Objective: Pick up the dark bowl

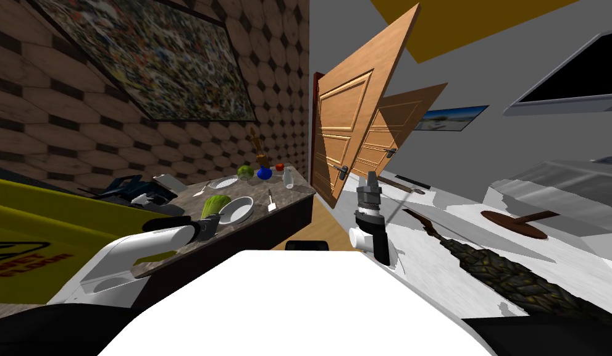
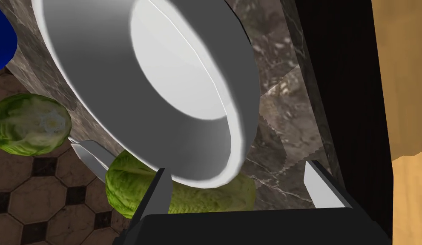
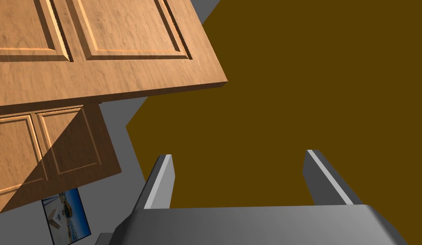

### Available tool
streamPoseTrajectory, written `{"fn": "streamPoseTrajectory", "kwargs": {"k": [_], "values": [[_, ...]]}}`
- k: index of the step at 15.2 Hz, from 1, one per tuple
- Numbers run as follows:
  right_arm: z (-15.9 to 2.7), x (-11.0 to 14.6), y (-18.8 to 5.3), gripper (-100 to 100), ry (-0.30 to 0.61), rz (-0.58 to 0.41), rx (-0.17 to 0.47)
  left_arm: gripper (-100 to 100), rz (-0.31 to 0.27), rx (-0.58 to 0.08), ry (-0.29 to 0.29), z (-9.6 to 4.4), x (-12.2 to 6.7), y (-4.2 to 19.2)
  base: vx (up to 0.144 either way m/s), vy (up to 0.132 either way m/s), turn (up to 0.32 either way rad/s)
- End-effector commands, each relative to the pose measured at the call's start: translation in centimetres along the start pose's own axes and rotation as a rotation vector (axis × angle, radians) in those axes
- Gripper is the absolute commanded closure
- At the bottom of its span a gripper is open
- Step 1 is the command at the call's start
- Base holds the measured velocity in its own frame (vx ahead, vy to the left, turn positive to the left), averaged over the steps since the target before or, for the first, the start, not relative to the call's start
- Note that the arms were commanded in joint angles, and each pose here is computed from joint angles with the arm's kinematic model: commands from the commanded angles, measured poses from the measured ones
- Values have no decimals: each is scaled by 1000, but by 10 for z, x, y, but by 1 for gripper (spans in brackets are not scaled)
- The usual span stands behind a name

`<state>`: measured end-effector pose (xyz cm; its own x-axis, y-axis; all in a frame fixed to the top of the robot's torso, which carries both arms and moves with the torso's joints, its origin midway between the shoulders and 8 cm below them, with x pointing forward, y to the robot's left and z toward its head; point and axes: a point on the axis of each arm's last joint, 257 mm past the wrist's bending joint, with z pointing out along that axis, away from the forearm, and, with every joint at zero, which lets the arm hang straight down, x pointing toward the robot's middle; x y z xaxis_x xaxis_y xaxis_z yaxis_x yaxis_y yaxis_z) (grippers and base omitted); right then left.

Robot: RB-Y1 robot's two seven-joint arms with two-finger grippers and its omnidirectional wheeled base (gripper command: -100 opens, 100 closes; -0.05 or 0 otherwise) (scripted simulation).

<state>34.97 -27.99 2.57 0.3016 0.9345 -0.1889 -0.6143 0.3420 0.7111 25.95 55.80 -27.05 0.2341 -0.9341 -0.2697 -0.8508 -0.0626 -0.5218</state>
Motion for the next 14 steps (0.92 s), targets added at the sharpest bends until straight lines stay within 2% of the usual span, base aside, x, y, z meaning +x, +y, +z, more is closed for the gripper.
{"fn": "streamPoseTrajectory", "kwargs": {"k": [1,14], "values": [[0,0,0,0,0,0,0,-100,-12,-47,7,-1,-2,12,53,-22,-38],[0,0,0,0,0,0,0,-100,-77,-253,57,-16,-6,59,50,-19,-29]]}}
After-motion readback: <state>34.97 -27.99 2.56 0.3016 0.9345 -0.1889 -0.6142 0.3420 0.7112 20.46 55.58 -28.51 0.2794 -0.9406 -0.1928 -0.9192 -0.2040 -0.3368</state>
